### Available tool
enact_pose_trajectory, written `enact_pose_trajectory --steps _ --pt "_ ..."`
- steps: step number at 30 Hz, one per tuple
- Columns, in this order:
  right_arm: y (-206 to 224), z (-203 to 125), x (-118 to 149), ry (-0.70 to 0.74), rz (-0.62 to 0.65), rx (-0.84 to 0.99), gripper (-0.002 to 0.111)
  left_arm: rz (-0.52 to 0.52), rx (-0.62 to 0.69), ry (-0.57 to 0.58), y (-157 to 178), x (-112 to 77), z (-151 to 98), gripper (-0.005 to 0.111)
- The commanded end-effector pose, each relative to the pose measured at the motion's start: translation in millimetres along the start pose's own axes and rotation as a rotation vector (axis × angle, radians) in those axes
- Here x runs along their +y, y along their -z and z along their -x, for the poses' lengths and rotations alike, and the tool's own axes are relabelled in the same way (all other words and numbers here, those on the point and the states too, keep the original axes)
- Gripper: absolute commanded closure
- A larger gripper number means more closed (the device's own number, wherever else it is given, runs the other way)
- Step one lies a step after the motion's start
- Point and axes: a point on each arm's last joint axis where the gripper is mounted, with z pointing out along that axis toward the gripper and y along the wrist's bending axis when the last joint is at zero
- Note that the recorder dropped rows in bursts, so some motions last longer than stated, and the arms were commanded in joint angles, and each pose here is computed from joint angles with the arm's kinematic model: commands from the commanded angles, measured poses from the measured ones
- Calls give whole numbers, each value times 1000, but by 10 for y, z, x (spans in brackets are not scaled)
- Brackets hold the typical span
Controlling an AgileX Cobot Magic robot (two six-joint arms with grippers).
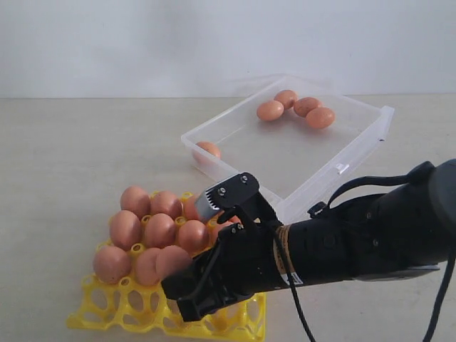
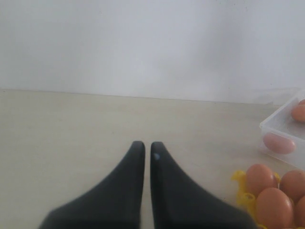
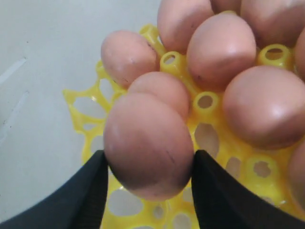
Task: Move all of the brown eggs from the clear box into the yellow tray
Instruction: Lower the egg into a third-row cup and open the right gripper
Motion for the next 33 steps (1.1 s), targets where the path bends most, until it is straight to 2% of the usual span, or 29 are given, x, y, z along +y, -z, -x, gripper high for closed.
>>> enact_pose_trajectory --steps 1,11,14,18,21,33 --pt "-7 64 -13 -4 -20 -29 109 5 -6 1 1 3 -3 103" --pt "-6 46 -49 -7 -60 -7 107 5 -6 1 1 3 -3 103" --pt "-6 43 -52 15 -62 -3 94 5 -6 1 1 3 -3 103" --pt "-6 43 -52 21 -62 -3 66 5 -6 1 1 3 -3 103" --pt "-6 43 -52 21 -62 -3 54 5 -6 1 1 3 -3 103" --pt "28 91 -19 30 -51 -26 54 5 -6 1 1 3 -3 103"
